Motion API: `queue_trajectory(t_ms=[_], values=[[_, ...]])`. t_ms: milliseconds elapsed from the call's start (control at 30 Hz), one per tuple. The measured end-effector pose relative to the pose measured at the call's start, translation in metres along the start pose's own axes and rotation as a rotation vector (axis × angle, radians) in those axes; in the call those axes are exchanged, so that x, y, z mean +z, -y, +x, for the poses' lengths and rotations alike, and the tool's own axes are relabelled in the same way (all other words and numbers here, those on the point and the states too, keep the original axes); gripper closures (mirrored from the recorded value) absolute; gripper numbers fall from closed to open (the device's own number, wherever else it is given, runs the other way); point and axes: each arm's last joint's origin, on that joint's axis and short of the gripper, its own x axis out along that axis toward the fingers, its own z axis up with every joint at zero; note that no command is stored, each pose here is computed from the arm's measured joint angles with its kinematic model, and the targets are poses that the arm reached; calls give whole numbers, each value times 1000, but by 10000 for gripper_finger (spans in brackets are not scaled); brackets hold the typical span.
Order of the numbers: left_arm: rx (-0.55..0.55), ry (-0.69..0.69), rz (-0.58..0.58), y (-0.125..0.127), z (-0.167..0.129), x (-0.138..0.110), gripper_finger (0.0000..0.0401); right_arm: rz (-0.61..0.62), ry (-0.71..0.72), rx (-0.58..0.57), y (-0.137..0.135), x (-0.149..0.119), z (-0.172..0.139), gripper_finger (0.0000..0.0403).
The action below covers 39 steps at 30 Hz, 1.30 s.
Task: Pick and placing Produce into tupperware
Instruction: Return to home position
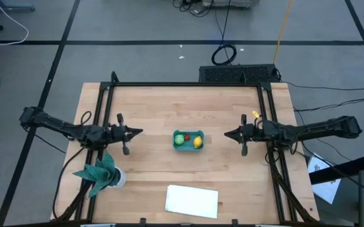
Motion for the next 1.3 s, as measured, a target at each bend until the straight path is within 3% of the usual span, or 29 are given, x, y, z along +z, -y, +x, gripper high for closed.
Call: queue_trajectory(t_ms=[233, 867, 1300], values=[[4, 23, -12, -4, -6, 2, 401, -1, 185, 6, 1, 12, -12, 403], [-5, 14, 67, -10, -19, -2, 401, 18, 165, 11, 1, 10, -16, 403], [-109, 156, 132, -13, -28, 6, 401, -27, 188, 1, 2, 12, -16, 403]])
